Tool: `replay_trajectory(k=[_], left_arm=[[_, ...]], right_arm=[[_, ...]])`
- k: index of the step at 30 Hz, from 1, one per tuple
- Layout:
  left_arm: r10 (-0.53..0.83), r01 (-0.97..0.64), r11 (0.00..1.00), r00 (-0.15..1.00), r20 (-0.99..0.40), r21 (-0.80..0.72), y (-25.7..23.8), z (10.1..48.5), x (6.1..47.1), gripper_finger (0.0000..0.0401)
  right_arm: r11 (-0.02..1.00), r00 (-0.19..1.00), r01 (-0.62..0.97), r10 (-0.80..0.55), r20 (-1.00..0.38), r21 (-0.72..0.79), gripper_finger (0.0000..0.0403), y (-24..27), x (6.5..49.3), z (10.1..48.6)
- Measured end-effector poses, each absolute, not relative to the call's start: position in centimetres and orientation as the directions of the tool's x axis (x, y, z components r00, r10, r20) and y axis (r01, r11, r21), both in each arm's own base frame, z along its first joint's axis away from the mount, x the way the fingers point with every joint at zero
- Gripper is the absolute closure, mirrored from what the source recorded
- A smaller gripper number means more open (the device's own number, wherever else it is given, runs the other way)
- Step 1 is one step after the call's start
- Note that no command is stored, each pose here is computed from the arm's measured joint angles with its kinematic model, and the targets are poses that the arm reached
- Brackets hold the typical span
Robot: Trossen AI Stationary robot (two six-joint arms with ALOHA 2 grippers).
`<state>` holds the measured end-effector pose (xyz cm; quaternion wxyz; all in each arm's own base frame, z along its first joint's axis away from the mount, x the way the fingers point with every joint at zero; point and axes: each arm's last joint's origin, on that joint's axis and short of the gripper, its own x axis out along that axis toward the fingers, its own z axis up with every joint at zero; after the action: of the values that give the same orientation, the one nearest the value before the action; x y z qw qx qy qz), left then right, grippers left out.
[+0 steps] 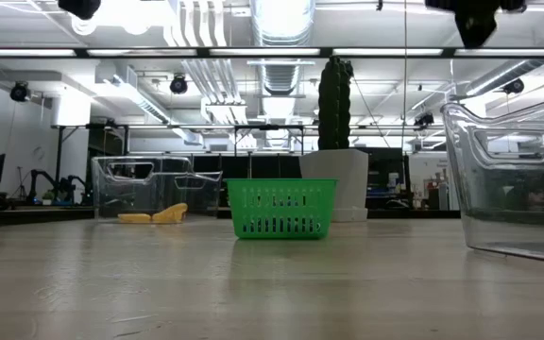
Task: Sort spring keychains
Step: Return to Home Position
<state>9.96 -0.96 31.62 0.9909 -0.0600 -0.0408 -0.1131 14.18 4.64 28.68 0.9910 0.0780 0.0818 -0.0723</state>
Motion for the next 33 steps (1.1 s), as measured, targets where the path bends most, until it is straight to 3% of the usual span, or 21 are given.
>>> replay_trajectory(k=[5,13,19,33], left_arm=[[-0.217,0.233,0.961,0.969,0.115,-0.152,-1.0,29.0,10.7,0.0401],[-0.217,0.223,0.961,0.975,0.056,-0.166,-1.0,24.9,11.5,0.0401],[-0.219,0.242,0.963,0.960,0.177,-0.117,-1.0,22.4,11.6,0.0401],[-0.203,0.231,0.965,0.957,0.206,-0.123,-0.9,18.8,10.6,0.0401]], right_arm=[[0.986,0.995,0.059,-0.046,-0.086,0.159,0.0394,4.0,12.3,25.7],[0.988,0.999,0.038,-0.039,0.007,0.147,0.0394,2.9,9.6,22.7],[0.989,0.996,0.006,-0.020,0.091,0.150,0.0394,2.3,8.3,20.4],[0.995,0.997,-0.065,0.062,0.042,0.076,0.0394,2.9,9.0,17.4]])
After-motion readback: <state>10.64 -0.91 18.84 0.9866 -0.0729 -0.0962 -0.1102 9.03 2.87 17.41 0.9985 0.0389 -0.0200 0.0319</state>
